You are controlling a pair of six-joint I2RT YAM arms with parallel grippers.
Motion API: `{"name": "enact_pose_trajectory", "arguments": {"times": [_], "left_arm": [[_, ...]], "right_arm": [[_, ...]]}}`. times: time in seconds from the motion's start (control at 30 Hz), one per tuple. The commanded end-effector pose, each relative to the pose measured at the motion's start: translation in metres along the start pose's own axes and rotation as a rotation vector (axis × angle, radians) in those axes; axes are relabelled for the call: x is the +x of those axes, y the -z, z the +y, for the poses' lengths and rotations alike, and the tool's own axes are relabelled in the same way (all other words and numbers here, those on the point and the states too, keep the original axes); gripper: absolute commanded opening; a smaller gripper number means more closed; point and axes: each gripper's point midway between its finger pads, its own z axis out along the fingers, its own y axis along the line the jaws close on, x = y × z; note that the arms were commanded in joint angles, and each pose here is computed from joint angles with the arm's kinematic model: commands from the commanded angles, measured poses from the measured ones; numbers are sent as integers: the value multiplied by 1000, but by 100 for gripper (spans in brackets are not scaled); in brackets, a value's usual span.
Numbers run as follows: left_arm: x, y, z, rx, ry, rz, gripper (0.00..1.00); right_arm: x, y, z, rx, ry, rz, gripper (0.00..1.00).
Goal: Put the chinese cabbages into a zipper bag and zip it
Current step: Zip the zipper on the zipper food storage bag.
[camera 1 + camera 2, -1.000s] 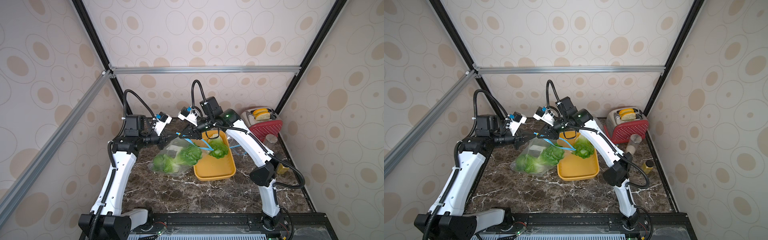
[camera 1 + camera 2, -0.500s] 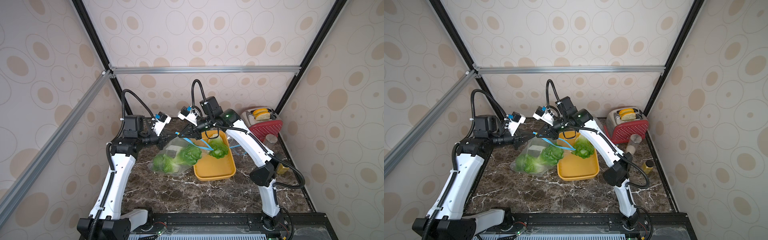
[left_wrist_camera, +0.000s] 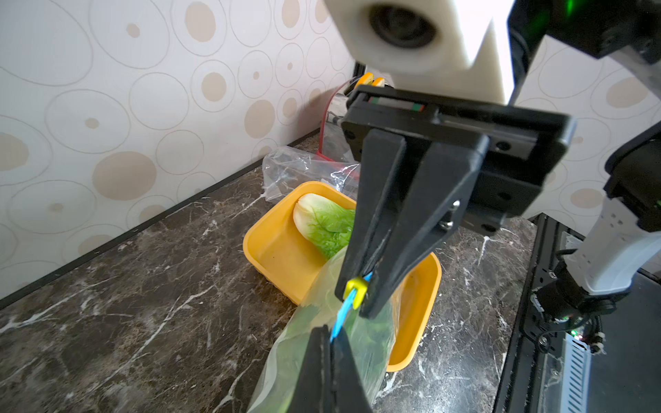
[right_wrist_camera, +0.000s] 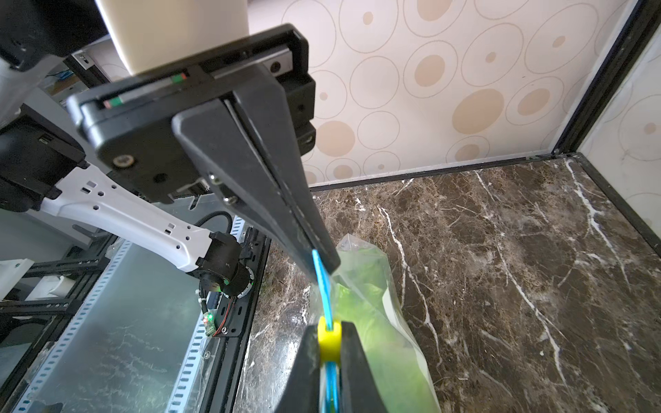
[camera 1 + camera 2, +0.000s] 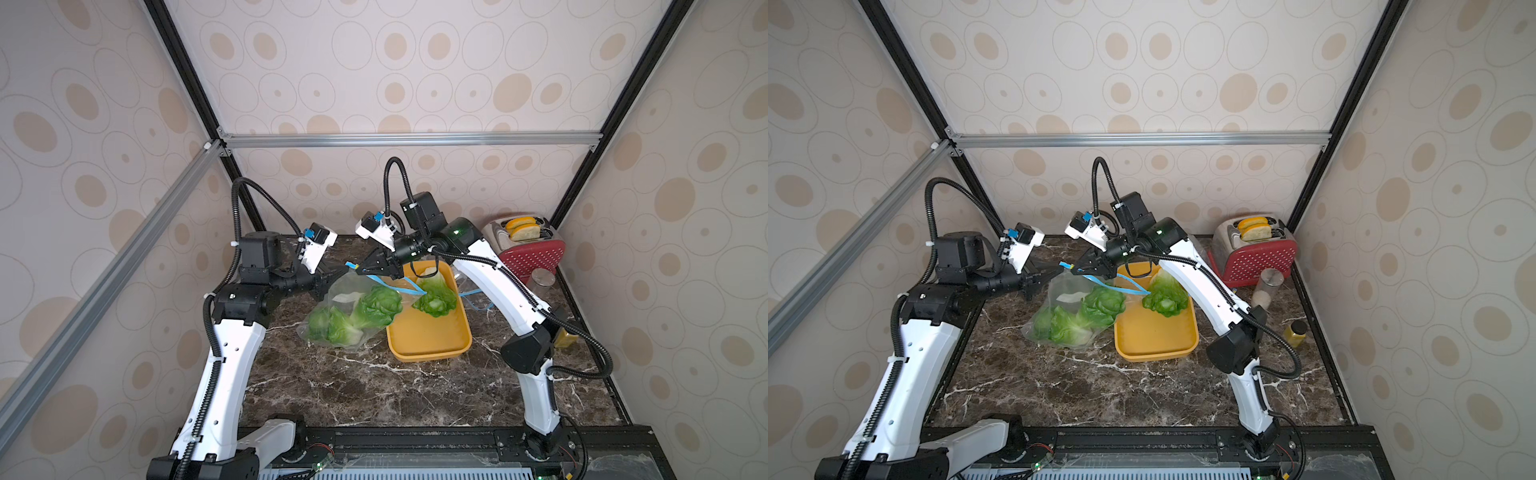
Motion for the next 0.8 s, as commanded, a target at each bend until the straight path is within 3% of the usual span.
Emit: {"name": "enact_pose_trajectory", "arguments": {"times": [0.0, 0.43, 0.77], "left_arm": [[-36, 25, 4, -114, -77, -87, 0], [-31, 35, 21, -247, -44, -68, 0], [-29, 49, 42, -393, -9, -54, 0]], "right_arm": [[-2, 18, 12, 21, 5, 13, 3], [2, 28, 17, 45, -29, 33, 3], [26, 32, 16, 89, -95, 101, 3]]}}
